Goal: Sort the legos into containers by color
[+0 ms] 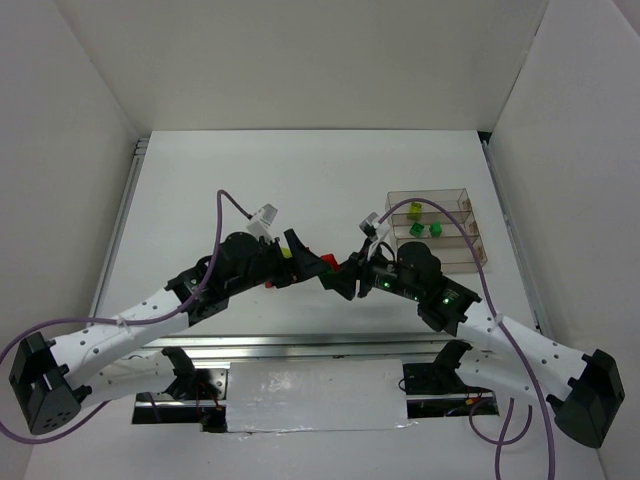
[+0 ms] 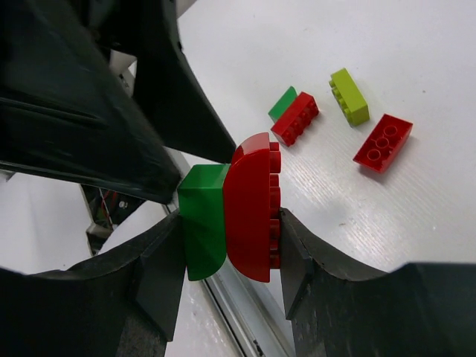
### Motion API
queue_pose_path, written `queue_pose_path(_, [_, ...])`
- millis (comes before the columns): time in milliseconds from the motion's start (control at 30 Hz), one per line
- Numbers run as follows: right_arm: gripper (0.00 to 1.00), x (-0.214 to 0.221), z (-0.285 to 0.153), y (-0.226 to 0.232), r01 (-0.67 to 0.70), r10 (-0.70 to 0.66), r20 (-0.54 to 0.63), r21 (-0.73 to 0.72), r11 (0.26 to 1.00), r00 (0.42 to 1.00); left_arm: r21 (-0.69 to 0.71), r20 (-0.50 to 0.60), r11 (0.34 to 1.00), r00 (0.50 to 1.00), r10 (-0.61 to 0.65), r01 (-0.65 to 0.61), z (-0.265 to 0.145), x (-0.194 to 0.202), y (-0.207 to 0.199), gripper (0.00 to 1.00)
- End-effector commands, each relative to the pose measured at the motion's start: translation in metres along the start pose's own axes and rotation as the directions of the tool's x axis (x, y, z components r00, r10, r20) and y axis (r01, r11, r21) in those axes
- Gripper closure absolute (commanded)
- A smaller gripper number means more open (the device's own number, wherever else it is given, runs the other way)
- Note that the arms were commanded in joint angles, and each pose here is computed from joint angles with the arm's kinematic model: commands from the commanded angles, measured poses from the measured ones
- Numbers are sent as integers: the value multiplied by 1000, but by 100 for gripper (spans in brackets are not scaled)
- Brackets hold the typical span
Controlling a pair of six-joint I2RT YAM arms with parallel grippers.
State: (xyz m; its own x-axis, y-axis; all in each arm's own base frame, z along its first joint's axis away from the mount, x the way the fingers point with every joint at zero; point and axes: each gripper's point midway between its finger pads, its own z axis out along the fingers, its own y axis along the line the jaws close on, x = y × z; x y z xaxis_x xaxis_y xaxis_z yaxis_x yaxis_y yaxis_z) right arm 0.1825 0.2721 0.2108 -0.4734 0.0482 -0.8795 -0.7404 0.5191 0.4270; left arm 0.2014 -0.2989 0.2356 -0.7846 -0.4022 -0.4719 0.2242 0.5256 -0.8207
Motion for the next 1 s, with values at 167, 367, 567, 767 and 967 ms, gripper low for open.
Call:
queue_pose_path(167, [99, -30, 2, 18, 30, -23, 110, -62, 998, 994, 66, -25, 998, 1000, 8, -6, 12, 4, -10, 25])
queue_pose_path(367, [100, -39, 12, 8, -4, 3, 136, 12, 1000, 991, 105, -55, 995, 998, 7, -1, 15, 10, -15, 51])
queue_pose_path(567, [100, -48, 19, 3, -41, 32, 165, 51, 998, 986, 102, -77, 995, 997, 21, -13, 19, 12, -15, 95])
queue_pose_path(767, [0, -40, 13, 15, -26, 28, 134, -17, 1000, 991, 107, -43, 991, 996, 79, -74, 13, 6, -16, 100])
queue_pose_path(967, [0, -20, -13, 41, 61, -58, 19, -198, 978, 998, 165, -4, 956, 970, 245, -241, -1, -1, -28, 100])
